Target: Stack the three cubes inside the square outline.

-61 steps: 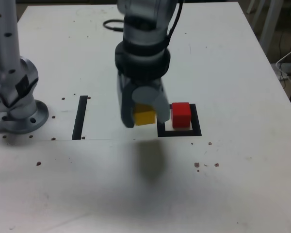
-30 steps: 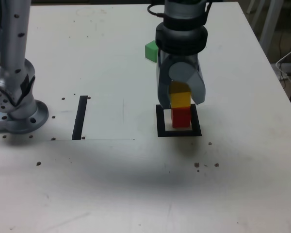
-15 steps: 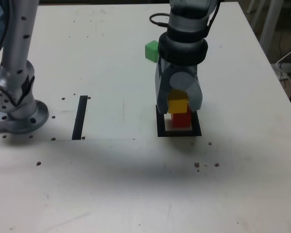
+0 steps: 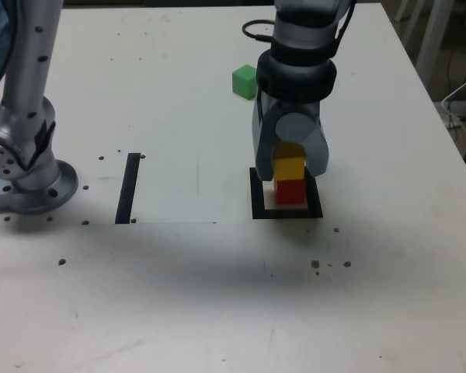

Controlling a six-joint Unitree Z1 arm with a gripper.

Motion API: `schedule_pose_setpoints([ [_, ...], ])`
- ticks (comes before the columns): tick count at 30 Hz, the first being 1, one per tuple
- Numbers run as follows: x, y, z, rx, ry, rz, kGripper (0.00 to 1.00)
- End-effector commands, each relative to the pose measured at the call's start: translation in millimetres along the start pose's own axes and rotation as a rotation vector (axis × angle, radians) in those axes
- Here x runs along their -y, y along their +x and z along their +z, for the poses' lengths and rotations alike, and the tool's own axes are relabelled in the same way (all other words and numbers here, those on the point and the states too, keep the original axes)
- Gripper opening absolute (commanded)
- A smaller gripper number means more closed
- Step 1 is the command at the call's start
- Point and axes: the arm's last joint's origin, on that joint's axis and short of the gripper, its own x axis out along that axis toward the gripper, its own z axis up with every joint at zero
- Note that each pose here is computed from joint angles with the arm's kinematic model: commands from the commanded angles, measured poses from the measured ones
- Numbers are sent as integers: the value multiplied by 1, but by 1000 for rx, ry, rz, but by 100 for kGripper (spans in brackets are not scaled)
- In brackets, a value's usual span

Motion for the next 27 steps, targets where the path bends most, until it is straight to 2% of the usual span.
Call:
schedule_pose_setpoints([
  [1,0,2,3,-4,0,1,44],
  [9,0,6,5,-5,0,0,51],
  [13,0,7,7,6,7,-2,61],
  [17,0,7,8,20,18,1,78],
  [22,-1,8,5,7,14,13,98],
  [27,-1,9,2,-3,10,17,99],
])
